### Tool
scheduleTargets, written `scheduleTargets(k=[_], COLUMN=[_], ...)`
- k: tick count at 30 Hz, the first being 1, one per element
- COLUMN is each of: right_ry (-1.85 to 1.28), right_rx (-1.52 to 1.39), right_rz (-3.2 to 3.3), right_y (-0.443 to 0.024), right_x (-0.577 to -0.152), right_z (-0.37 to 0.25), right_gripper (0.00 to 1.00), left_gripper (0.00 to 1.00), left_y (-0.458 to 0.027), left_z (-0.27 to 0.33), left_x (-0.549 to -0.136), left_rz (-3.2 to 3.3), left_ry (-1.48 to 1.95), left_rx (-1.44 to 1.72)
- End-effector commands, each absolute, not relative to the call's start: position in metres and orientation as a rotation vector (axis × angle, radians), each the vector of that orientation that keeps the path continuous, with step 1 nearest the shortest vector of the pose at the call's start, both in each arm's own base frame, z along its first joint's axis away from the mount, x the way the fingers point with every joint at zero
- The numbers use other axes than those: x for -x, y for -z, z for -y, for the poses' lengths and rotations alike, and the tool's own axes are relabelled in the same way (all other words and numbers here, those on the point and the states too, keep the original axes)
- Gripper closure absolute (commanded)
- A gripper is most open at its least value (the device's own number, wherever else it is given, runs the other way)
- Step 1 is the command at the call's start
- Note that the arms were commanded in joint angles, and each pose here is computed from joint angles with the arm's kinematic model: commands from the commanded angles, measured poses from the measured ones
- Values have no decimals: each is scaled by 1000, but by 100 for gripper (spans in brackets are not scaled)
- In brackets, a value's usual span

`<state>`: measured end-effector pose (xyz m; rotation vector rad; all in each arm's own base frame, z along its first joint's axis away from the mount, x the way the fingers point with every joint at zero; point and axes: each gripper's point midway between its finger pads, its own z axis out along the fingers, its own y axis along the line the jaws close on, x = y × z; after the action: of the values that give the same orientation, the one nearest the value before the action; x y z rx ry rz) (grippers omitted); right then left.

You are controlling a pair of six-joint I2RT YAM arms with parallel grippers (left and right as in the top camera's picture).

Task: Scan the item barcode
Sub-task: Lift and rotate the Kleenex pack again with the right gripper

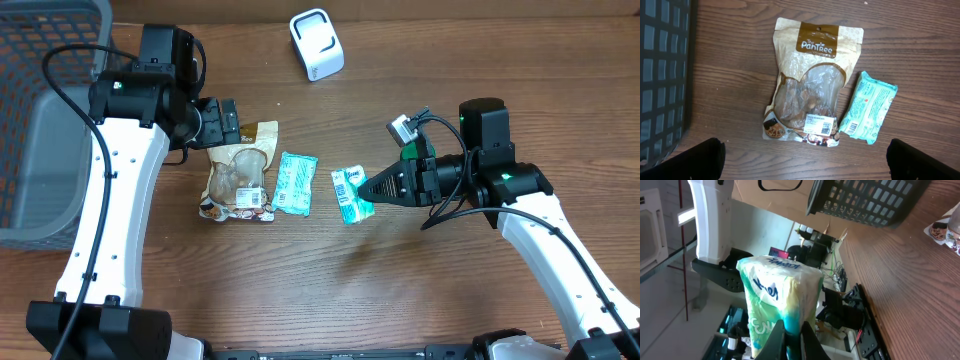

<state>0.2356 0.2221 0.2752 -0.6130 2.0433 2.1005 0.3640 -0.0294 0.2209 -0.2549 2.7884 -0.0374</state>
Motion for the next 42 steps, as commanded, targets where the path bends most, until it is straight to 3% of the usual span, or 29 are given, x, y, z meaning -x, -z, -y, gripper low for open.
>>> scheduleTargets(k=[1, 17, 25, 34, 42], right_ry=[-2116, -2067, -1522, -806, -557], right_rx=[662, 657, 279, 139, 157], right_rz=[-1995, -2005, -2430, -2676, -2659], right_y=[-286, -283, -204, -135, -120], right_x=[-228, -233, -273, -282, -286], right_z=[-220, -221, -215, -214, -222], right_gripper=[96, 96, 96, 96, 96], left_gripper=[0, 0, 0, 0, 0], left_y=[-218, -218, -218, -218, -218], left_z=[31, 31, 31, 31, 31], left_x=[-364, -364, -364, -364, -364], left_rz=[-2800, -2800, -2800, -2800, -2800], left_ry=[40, 40, 40, 40, 40], left_rx=[240, 240, 240, 240, 240])
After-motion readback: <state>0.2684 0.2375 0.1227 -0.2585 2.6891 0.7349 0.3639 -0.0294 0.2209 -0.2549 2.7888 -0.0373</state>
